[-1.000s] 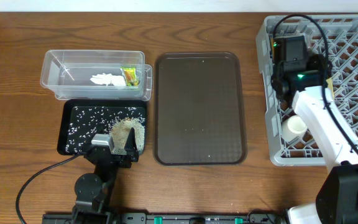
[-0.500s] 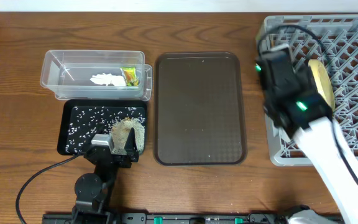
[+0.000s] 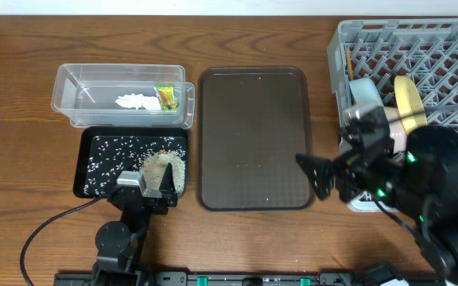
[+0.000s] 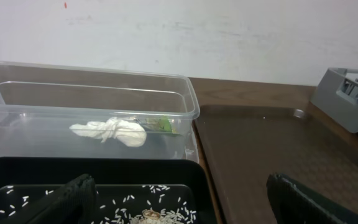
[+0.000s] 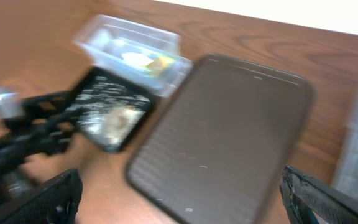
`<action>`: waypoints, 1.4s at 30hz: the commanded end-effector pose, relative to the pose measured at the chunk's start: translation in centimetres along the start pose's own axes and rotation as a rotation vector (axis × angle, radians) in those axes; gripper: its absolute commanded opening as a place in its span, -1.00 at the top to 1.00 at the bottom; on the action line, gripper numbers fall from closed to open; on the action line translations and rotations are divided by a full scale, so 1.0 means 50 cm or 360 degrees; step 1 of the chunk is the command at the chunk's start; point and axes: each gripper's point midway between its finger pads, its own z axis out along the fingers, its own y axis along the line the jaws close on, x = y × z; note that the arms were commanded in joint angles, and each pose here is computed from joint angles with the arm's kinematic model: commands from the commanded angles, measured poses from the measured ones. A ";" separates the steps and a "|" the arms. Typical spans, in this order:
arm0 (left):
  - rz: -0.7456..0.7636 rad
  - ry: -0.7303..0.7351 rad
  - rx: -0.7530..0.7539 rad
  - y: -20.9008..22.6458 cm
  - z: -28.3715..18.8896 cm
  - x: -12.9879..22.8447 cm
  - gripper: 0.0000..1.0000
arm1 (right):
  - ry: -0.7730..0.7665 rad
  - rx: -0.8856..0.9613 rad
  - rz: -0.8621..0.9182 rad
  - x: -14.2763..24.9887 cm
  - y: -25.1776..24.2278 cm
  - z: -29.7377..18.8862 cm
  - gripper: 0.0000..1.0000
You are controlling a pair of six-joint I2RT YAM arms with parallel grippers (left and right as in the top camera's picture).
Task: Sort waste into correct bins and load items into the dishwasher rack
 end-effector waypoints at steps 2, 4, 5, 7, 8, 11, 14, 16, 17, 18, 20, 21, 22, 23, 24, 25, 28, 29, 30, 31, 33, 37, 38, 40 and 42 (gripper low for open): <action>0.0007 0.0055 -0.0021 0.008 0.004 0.030 -0.80 | 0.0069 -0.0127 -0.0043 0.036 0.038 -0.029 -0.99; 0.0007 0.0055 -0.0020 0.008 0.004 0.030 -0.80 | 0.0150 -0.0044 -0.0097 0.070 0.022 -0.042 -0.99; 0.0007 0.0055 -0.0020 0.008 0.004 0.030 -0.80 | 0.0186 0.0004 -0.0119 0.084 0.012 -0.048 -0.98; 0.0007 0.0055 -0.0021 0.008 0.004 0.030 -0.80 | 0.0255 0.0117 -0.0157 0.111 -0.011 -0.062 -0.99; 0.0007 0.0055 -0.0021 0.008 0.004 0.030 -0.80 | 0.0277 0.0172 -0.0169 0.120 -0.022 -0.069 -0.99; 0.0007 0.0055 -0.0021 0.008 0.004 0.030 -0.80 | 0.0258 0.0288 -0.0247 0.121 -0.044 -0.083 -0.98; 0.0007 0.0055 -0.0021 0.008 0.004 0.030 -0.80 | 0.0121 0.0315 -0.0413 0.093 -0.045 -0.099 -0.98; 0.0007 0.0055 -0.0021 0.008 0.004 0.030 -0.80 | -0.0013 0.0343 -0.0494 0.071 -0.047 -0.106 -0.98; 0.0007 0.0055 -0.0021 0.008 0.004 0.030 -0.80 | -0.0097 0.0364 -0.0520 0.059 -0.050 -0.110 -0.98; 0.0007 0.0055 -0.0021 0.008 0.004 0.030 -0.80 | -0.0178 0.0388 -0.0533 0.053 -0.055 -0.112 -0.98; 0.0007 0.0055 -0.0021 0.008 0.004 0.030 -0.80 | -0.0285 0.0428 -0.0542 0.056 -0.066 -0.110 -0.98; 0.0007 0.0055 -0.0021 0.008 0.004 0.030 -0.80 | -0.0321 0.0441 -0.0545 0.064 -0.072 -0.106 -0.99; 0.0007 0.0055 -0.0021 0.008 0.004 0.030 -0.80 | -0.0342 0.0446 -0.0546 0.076 -0.078 -0.099 -0.99; 0.0007 0.0055 -0.0021 0.008 0.004 0.030 -0.80 | -0.0355 0.0448 -0.0546 0.093 -0.084 -0.090 -0.99; 0.0007 0.0055 -0.0021 0.008 0.004 0.030 -0.80 | -0.0358 0.0440 -0.0547 0.110 -0.088 -0.080 -0.99; 0.0007 0.0055 -0.0021 0.008 0.004 0.030 -0.80 | -0.0355 0.0433 -0.0547 0.131 -0.094 -0.068 -0.98; 0.0007 0.0055 -0.0021 0.008 0.004 0.030 -0.80 | -0.0335 0.0430 -0.0542 0.190 -0.112 -0.034 -0.99; 0.0007 0.0055 -0.0021 0.008 0.004 0.030 -0.80 | -0.0332 0.0429 -0.0541 0.209 -0.120 -0.020 -0.99; 0.0007 0.0055 -0.0020 0.008 0.004 0.030 -0.80 | -0.0331 0.0428 -0.0541 0.225 -0.126 -0.008 -0.98; 0.0007 0.0055 -0.0021 0.008 0.004 0.030 -0.80 | -0.0337 0.0428 -0.0543 0.238 -0.133 0.005 -0.99; 0.0007 0.0055 -0.0021 0.008 0.004 0.030 -0.80 | -0.0377 0.0413 -0.0557 0.259 -0.143 0.032 -0.99; 0.0007 0.0055 -0.0020 0.008 0.004 0.030 -0.80 | -0.0493 0.0421 -0.0593 0.286 -0.164 0.076 -0.99; 0.0007 0.0055 -0.0021 0.008 0.004 0.030 -0.80 | -0.0527 0.0422 -0.0603 0.291 -0.168 0.083 -0.98; 0.0007 0.0055 -0.0021 0.008 0.004 0.030 -0.80 | -0.0589 0.0427 -0.0620 0.299 -0.173 0.091 -0.99; 0.0007 0.0055 -0.0021 0.008 0.004 0.030 -0.80 | -0.0591 0.0424 -0.0615 0.308 -0.180 0.107 -0.99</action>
